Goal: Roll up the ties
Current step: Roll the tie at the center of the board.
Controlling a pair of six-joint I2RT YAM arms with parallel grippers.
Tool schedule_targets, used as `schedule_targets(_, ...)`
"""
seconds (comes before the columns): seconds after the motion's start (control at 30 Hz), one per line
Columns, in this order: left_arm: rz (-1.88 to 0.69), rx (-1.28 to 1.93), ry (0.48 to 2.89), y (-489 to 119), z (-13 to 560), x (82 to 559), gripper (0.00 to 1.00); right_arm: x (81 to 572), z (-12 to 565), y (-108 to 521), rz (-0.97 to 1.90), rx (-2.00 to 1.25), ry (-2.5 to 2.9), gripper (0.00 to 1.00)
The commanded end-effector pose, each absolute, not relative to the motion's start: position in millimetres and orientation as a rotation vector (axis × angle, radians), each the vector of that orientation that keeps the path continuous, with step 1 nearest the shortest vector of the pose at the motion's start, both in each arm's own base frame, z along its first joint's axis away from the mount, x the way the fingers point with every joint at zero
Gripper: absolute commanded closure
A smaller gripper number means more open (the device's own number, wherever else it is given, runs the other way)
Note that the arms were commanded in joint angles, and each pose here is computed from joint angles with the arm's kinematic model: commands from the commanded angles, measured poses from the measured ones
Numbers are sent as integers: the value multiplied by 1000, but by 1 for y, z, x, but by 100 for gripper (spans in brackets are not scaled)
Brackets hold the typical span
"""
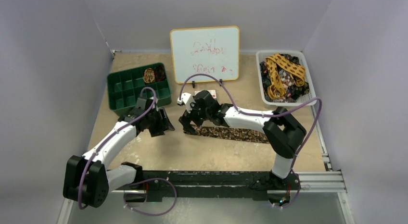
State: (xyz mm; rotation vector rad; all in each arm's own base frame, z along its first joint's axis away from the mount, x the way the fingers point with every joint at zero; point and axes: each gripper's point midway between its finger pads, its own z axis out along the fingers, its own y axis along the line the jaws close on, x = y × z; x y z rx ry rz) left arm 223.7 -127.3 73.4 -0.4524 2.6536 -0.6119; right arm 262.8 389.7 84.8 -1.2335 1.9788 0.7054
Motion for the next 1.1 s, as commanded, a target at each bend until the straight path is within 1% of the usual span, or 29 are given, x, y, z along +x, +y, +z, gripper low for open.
schedule_targets(0.0, -670, -398, 2609, -132, 80, 229, 47, 257, 73, 390, 713, -1367, 1987, 1)
schedule_targets(0.23, -715, -408, 2605, -137, 79, 231, 47, 241, 45, 383, 745, -1474, 2036, 1)
schedule_targets(0.37, -710, -414, 2611, -136, 78, 230, 47, 240, 26, 372, 693, -1514, 2075, 2)
schedule_targets(0.47, -709, -416, 2609, -136, 78, 229, 47, 254, 8, 364, 570, -1543, 2051, 9)
schedule_targets(0.5, -708, -422, 2606, -136, 77, 229, 47, 260, 5, 361, 553, -1542, 2050, 13)
schedule_targets(0.53, -705, -429, 2607, -135, 77, 229, 47, 261, 1, 358, 565, -1559, 2062, 17)
schedule_targets(0.63, -683, -433, 2598, -131, 79, 228, 47, 254, -7, 352, 635, -1590, 2092, 24)
schedule_targets(0.73, -656, -447, 2576, -125, 81, 228, 47, 261, -7, 351, 586, -1576, 2083, 30)
schedule_targets(0.8, -654, -449, 2577, -124, 81, 228, 47, 257, -9, 351, 593, -1577, 2081, 35)
schedule_targets(1.07, -633, -452, 2585, -120, 79, 226, 47, 241, -19, 355, 581, -1624, 2049, 34)
